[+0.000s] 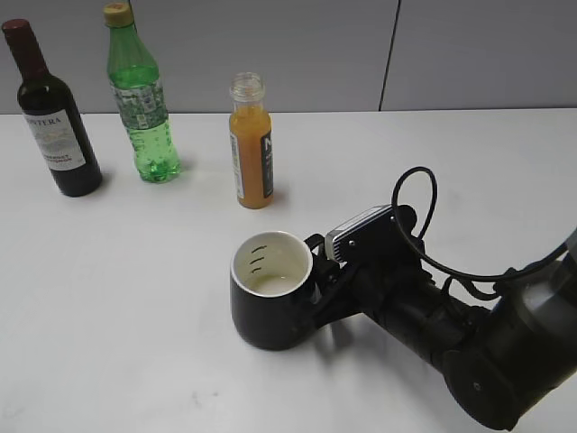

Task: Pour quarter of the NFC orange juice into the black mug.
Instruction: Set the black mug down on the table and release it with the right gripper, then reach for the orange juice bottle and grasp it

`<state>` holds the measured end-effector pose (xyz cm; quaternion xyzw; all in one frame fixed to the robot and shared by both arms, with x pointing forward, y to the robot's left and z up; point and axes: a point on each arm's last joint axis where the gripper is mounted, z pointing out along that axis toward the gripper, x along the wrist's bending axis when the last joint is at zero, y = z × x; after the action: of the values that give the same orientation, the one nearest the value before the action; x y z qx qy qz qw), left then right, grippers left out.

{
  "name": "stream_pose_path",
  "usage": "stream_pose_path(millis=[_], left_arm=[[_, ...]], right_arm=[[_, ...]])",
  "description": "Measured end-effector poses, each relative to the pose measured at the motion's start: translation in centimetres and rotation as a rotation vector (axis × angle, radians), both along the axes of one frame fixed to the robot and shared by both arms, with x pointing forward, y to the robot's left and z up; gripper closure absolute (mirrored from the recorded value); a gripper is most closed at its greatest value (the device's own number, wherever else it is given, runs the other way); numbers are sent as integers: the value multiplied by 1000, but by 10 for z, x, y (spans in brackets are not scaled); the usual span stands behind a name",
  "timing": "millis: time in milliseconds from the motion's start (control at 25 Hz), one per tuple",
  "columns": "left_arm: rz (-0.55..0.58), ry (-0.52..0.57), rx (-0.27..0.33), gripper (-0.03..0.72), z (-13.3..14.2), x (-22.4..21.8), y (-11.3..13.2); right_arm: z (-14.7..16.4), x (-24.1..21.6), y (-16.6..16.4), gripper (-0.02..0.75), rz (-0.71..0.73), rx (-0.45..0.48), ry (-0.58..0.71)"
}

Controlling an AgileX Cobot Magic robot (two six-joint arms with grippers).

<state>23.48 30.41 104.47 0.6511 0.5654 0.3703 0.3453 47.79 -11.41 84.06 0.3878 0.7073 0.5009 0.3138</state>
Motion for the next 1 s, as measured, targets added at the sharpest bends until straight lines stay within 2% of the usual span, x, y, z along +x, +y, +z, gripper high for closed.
stream_pose_path(millis=[200, 320, 600, 1000], left_arm=[[0, 0, 0, 456, 0, 0, 0], [0, 0, 0, 456, 0, 0, 0], [0, 0, 0, 456, 0, 0, 0], [0, 0, 0, 456, 0, 0, 0]], right_arm=[[0, 1, -1, 230, -24, 13, 7], [0, 1, -2, 183, -31, 14, 8], [0, 1, -2, 139, -34, 16, 9], [0, -10, -13, 132, -43, -5, 35]])
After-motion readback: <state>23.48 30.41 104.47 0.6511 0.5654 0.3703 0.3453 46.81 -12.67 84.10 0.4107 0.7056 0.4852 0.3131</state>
